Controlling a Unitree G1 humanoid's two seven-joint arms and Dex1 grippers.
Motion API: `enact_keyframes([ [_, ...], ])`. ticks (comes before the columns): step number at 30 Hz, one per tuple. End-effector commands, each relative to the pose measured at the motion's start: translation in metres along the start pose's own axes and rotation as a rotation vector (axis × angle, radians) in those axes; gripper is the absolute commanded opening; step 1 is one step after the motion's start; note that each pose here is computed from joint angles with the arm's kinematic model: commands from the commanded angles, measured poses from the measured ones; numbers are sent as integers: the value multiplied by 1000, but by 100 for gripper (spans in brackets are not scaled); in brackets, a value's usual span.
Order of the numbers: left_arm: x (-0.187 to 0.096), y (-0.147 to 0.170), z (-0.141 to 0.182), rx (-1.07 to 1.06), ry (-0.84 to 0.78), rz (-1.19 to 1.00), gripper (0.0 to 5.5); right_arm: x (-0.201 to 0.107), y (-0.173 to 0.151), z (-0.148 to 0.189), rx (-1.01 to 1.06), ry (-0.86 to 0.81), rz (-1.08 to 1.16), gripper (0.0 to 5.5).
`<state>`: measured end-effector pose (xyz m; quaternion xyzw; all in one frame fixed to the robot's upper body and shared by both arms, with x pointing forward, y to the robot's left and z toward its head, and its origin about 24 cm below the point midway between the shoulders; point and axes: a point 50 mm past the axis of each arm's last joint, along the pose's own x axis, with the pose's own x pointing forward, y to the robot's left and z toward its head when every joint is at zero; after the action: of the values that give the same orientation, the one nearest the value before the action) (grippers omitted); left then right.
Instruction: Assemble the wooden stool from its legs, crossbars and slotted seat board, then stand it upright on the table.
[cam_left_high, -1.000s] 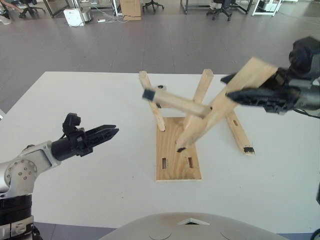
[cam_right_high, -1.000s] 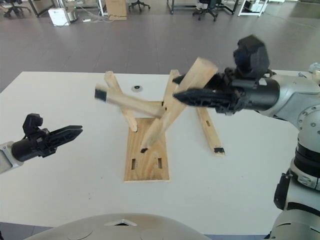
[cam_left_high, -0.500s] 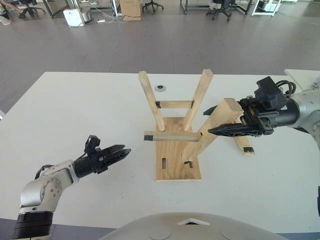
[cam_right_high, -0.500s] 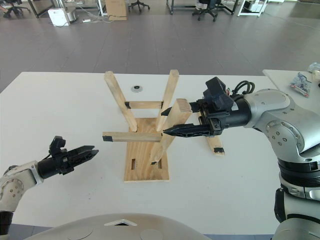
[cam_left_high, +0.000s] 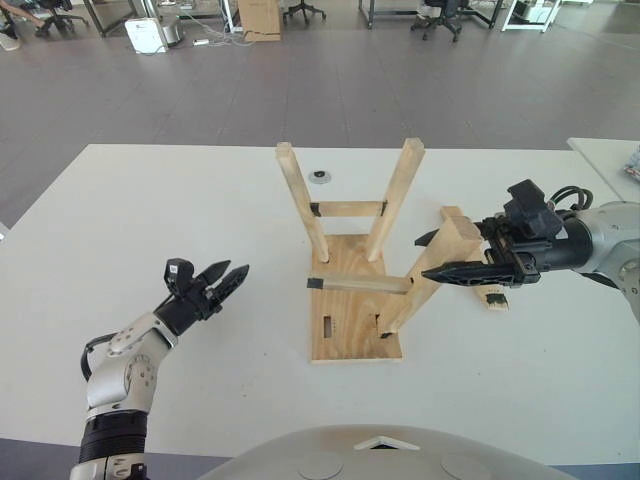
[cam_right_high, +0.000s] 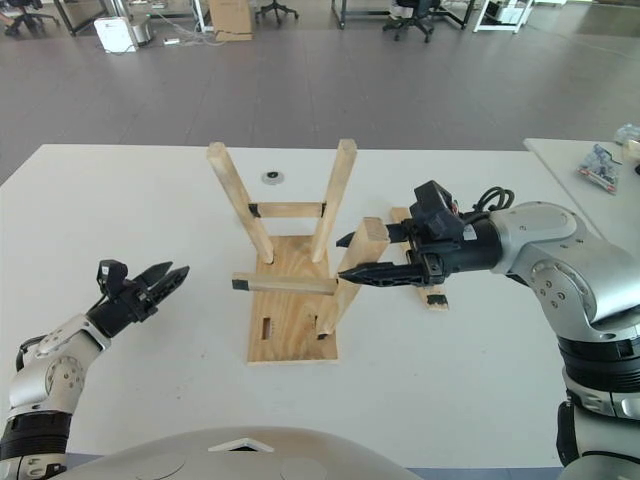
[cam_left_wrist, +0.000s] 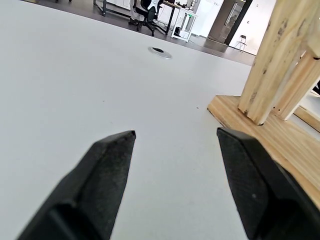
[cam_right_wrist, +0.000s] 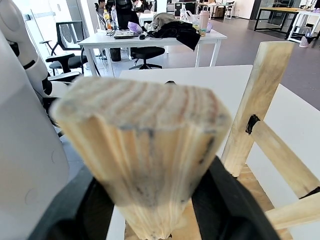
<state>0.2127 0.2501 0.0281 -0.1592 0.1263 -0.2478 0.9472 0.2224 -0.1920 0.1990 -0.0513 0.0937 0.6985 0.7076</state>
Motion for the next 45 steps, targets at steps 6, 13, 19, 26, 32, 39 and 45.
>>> enact_keyframes([
  [6, 5, 1, 5, 27, -17, 8, 300, 6, -6, -2, -57, 67, 6, 204],
  [13, 5, -2, 5, 22, -30, 9, 300, 12, -1, -22, -50, 166, 48, 204],
  [19, 4, -4, 2, 22, -44, 19, 300, 12, 11, -65, 23, 277, 60, 204],
  [26, 5, -12, -4, 6, -49, -3, 300, 10, 1, -71, 68, 290, 1, 204],
  [32, 7, -15, -7, 4, -45, -15, 300, 11, -12, -63, 149, 289, -92, 204],
  [39, 5, -17, -14, 1, -42, -12, 300, 8, -25, -53, 92, 276, -185, 348],
  [45, -5, -16, -25, -23, -27, 24, 300, -32, -48, -73, 114, 424, -575, 360],
])
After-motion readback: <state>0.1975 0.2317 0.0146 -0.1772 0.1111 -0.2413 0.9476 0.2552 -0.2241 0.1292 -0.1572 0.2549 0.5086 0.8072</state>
